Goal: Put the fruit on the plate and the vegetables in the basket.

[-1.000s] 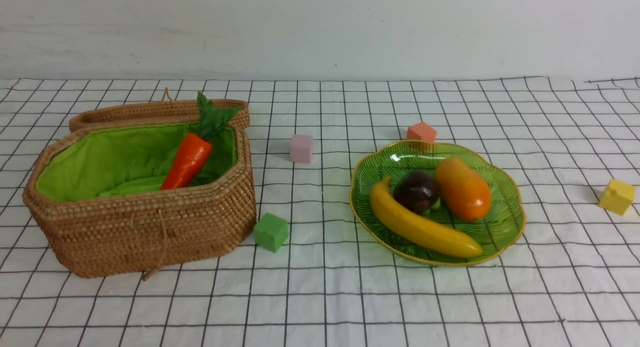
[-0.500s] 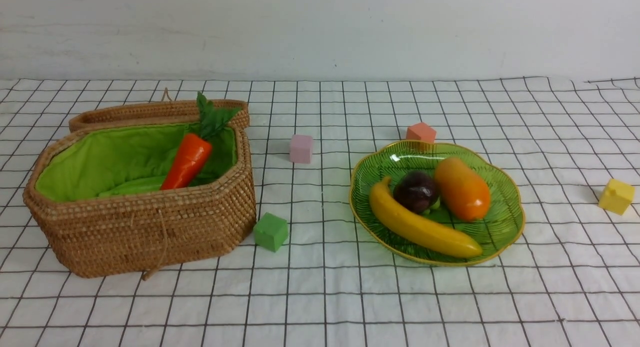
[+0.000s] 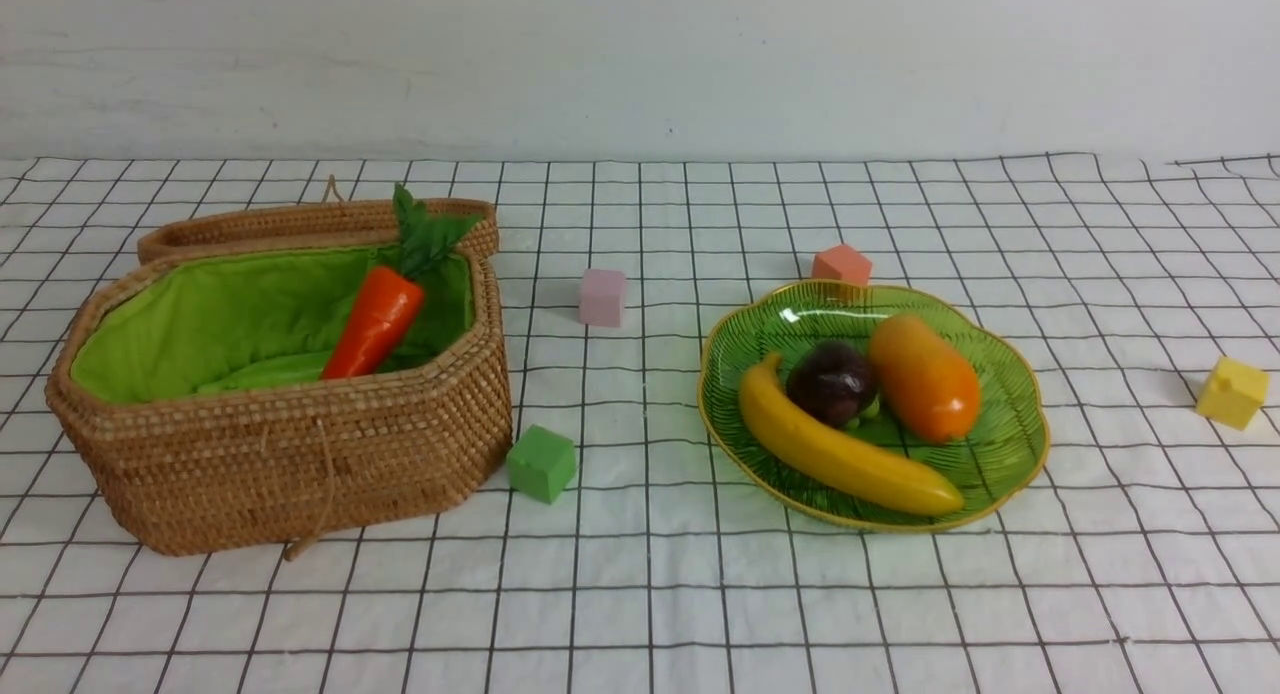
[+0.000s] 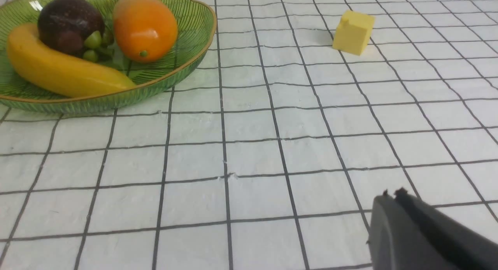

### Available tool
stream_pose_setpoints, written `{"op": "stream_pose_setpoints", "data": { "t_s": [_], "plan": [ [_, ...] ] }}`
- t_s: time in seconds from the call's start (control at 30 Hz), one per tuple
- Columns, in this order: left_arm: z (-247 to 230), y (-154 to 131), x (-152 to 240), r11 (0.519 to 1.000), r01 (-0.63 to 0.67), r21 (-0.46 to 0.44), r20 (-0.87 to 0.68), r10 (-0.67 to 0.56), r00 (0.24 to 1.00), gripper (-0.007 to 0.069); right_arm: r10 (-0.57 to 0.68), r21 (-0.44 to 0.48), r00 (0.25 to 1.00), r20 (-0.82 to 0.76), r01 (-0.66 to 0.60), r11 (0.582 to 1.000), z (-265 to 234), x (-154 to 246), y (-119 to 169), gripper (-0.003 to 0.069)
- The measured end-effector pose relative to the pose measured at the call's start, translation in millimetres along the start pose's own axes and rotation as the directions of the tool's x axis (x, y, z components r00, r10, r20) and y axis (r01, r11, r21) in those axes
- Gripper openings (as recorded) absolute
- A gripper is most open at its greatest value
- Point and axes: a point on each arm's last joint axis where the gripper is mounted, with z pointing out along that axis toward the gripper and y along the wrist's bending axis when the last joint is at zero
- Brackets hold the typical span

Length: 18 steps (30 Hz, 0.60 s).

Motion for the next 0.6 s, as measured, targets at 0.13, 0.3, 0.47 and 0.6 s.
{"op": "stream_pose_setpoints", "data": {
  "t_s": [0.13, 0.3, 0.47, 0.6],
  "plan": [
    [0.0, 0.0, 0.0, 1.000, 0.000, 0.000, 0.000, 0.000, 1.000, 0.0237, 0.000, 0.000, 1.000, 0.002, 0.000, 1.000, 0.1, 0.0, 0.0, 0.0011],
    [0.0, 0.0, 0.0, 1.000, -0.001, 0.000, 0.000, 0.001, 1.000, 0.0238, 0.000, 0.000, 1.000, 0.002, 0.000, 1.000, 0.1, 0.0, 0.0, 0.0011],
    [0.0, 0.0, 0.0, 1.000, -0.001, 0.000, 0.000, 0.001, 1.000, 0.0238, -0.001, 0.000, 1.000, 0.003, 0.001, 1.000, 0.1, 0.0, 0.0, 0.0015],
    [0.0, 0.0, 0.0, 1.000, -0.001, 0.000, 0.000, 0.001, 1.000, 0.0239, 0.005, 0.000, 1.000, 0.003, -0.005, 1.000, 0.1, 0.0, 0.0, 0.0018]
  ]
}}
